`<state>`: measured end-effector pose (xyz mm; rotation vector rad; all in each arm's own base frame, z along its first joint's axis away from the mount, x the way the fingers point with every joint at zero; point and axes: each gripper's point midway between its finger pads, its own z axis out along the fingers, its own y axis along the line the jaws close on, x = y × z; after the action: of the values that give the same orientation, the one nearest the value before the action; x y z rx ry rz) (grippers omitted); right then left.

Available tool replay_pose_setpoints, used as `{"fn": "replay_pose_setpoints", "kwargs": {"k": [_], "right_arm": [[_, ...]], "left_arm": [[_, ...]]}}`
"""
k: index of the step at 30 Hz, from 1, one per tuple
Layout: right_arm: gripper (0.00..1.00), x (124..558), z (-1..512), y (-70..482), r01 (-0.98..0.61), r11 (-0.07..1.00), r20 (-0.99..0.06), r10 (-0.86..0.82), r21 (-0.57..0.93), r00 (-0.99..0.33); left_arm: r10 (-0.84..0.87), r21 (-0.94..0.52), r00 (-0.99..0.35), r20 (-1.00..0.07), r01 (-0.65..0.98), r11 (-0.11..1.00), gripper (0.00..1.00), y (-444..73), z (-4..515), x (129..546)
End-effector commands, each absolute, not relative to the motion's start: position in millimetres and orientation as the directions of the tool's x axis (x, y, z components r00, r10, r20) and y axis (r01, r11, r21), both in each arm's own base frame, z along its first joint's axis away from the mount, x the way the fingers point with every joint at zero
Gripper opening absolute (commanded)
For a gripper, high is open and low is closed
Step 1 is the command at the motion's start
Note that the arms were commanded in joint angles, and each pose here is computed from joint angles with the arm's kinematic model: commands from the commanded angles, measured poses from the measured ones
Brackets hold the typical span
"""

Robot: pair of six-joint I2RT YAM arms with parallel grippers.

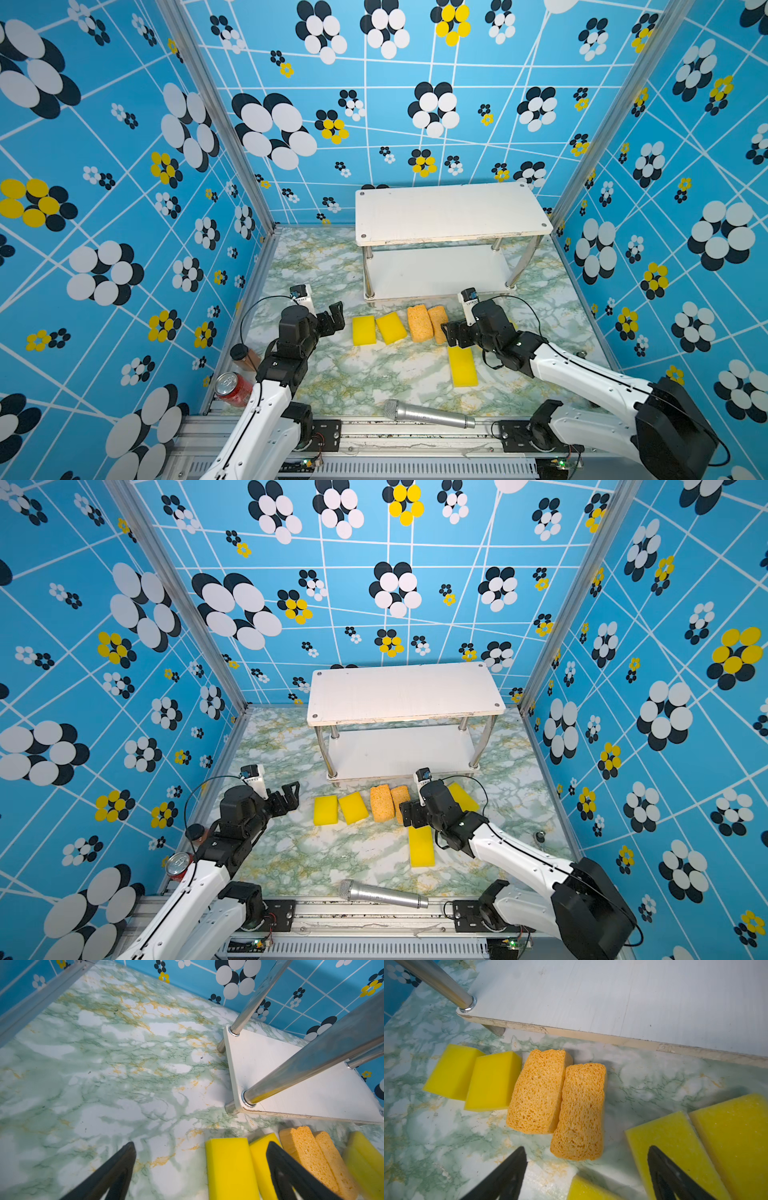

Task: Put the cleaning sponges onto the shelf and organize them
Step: 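Move the right gripper over the tan sponge nearest it and lower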

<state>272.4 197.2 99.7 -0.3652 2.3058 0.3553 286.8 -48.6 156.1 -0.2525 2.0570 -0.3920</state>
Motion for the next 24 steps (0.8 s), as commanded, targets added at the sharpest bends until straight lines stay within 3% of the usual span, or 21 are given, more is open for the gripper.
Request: {"fn": "replay_pose_setpoints", "kwargs": {"k": [1,24], "right_arm": [[0.9,283,101,199,-0.332,0.939,-0.744,-0.162,0.084,-0.648],[0.84,284,62,216,-0.345,0.939,-0.672,-0.247,0.012,-0.698]], "left_arm": [[-0.371,-0.434,-0.514,-0.773,0.001,0.901,0.99,-58,163,285],[-0.358,-0.448,-0.564,-0.744,0.025,0.893,0.99,-66,164,290]]}}
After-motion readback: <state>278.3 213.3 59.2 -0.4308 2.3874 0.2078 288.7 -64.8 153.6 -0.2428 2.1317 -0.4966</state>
